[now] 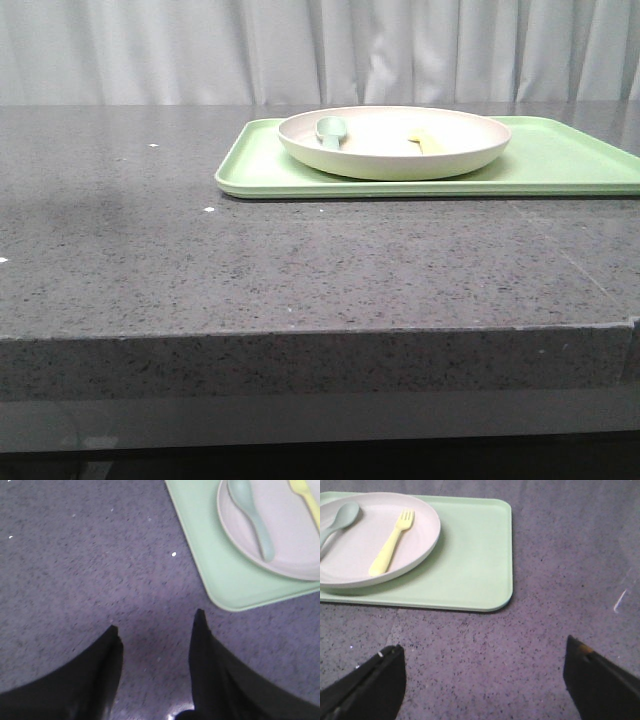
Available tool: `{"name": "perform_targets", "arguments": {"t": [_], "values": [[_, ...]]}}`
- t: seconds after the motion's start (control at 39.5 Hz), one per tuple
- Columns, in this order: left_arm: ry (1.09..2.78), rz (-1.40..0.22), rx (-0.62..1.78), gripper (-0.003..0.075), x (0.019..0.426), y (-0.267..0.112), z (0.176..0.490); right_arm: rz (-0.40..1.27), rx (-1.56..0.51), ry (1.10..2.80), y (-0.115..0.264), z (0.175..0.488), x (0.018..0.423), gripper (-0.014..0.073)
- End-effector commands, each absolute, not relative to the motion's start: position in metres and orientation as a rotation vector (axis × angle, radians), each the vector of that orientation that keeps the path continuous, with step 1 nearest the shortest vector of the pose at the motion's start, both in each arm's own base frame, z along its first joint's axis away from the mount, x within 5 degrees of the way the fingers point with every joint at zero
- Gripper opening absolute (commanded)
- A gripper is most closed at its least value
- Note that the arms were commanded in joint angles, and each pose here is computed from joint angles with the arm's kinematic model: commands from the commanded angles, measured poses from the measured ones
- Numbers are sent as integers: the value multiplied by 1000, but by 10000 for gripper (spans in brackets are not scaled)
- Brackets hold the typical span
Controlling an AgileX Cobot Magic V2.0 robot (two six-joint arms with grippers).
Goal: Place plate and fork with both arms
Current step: 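Withdraw the left gripper and move the right gripper above the plate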
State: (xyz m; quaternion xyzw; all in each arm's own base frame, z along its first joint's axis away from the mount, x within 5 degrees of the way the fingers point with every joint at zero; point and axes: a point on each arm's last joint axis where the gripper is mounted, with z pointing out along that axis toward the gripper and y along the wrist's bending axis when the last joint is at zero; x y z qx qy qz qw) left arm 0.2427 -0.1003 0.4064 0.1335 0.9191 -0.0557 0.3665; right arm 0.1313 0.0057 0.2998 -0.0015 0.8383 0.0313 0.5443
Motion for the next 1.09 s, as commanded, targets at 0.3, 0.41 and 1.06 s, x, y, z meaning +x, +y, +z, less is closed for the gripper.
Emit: {"name": "perform_targets", "arguments": {"t": [0.3, 0.41, 1.06], "values": [[2216, -115, 416, 262, 152, -49, 370, 73, -5, 1934, 6, 313, 134, 654], [2193, -201, 438, 262, 131, -49, 364, 81, 1, 1930, 6, 314, 134, 654], [2129, -223, 424, 262, 103, -40, 361, 365, -380, 2180, 73, 379, 181, 654]]}}
